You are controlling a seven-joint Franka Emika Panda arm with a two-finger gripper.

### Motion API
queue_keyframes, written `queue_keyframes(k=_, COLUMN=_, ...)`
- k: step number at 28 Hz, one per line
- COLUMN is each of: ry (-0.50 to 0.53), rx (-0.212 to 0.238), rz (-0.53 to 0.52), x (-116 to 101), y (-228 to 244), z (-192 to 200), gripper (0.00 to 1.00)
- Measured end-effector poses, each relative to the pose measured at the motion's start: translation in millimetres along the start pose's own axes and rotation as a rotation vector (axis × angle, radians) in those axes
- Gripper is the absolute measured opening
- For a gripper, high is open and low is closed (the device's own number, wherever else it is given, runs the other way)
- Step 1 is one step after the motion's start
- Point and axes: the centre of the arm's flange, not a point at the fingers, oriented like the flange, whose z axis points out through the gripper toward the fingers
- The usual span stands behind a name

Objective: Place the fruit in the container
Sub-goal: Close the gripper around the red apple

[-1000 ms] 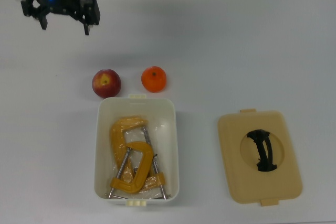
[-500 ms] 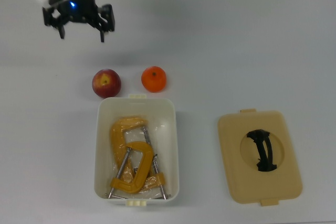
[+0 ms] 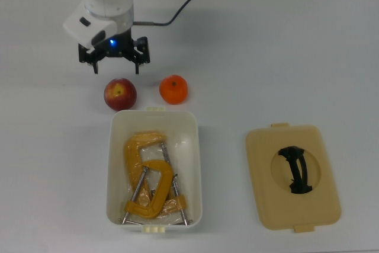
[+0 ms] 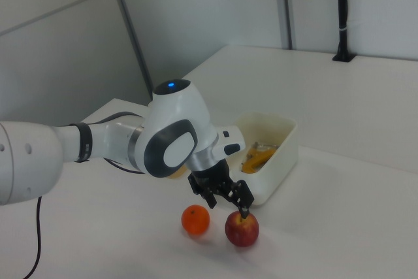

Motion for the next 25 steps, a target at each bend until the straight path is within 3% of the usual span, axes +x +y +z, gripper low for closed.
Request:
queue_keyframes(k=12, ry=-0.052, rx=0.015, rz=-0.029, x=5.7, y=-16.6, z=40.9, gripper=1.0)
queue_keyframes(k=18, ry=-0.054, rx=-0.017, rz=-0.061, x=11.1, y=-16.7, z=54.3, gripper=1.0)
queue_keyframes(k=25, ry=-0.055, rx=-0.024, rz=-0.069, x=14.3, y=-16.5, z=59.7, gripper=1.0)
